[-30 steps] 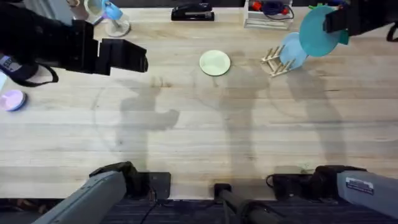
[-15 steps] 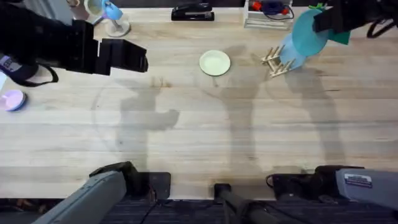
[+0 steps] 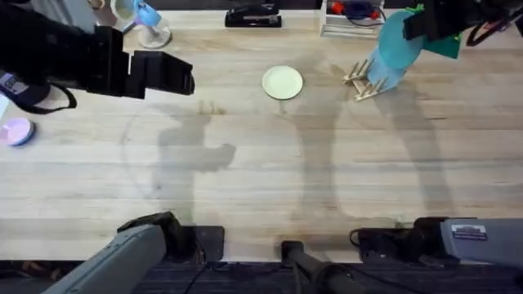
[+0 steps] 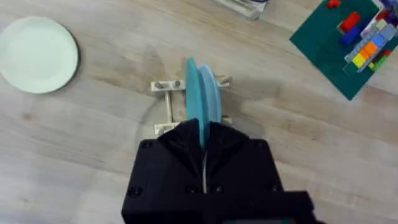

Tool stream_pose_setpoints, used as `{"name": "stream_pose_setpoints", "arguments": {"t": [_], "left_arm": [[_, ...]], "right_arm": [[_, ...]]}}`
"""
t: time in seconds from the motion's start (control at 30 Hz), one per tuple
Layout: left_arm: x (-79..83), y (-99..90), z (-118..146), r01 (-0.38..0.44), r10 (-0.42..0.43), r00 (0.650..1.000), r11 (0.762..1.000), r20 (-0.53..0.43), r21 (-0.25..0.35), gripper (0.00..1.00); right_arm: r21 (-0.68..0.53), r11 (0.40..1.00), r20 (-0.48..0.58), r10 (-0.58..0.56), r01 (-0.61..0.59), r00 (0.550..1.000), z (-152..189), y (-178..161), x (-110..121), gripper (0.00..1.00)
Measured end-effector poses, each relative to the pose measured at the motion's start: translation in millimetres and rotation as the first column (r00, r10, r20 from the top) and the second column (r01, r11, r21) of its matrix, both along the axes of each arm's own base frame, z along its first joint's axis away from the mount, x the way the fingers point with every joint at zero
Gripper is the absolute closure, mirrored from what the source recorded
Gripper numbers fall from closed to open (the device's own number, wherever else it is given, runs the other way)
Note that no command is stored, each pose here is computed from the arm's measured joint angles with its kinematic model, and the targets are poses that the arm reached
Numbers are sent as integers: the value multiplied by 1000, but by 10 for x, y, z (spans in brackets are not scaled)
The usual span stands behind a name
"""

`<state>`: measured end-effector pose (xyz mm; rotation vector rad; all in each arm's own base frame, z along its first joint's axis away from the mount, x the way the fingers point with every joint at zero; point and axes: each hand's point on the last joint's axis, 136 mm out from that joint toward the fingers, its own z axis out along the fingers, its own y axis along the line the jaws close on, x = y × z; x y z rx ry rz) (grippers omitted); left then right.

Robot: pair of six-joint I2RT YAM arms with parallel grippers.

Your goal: Pick up the plates from the table one by one and place each into a slot on the dish rack.

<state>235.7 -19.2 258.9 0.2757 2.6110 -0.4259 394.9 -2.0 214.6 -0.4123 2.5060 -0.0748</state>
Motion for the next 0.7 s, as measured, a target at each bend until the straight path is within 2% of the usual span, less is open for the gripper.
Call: {"name": "stream_pose_setpoints", "arguments": {"t": [0.7], "left_arm": [[0,0,0,0,0,1000,1000,0,0,6]], "right_arm": [[3,1000,-96,0,0,995,-447,-5,164,972]]}}
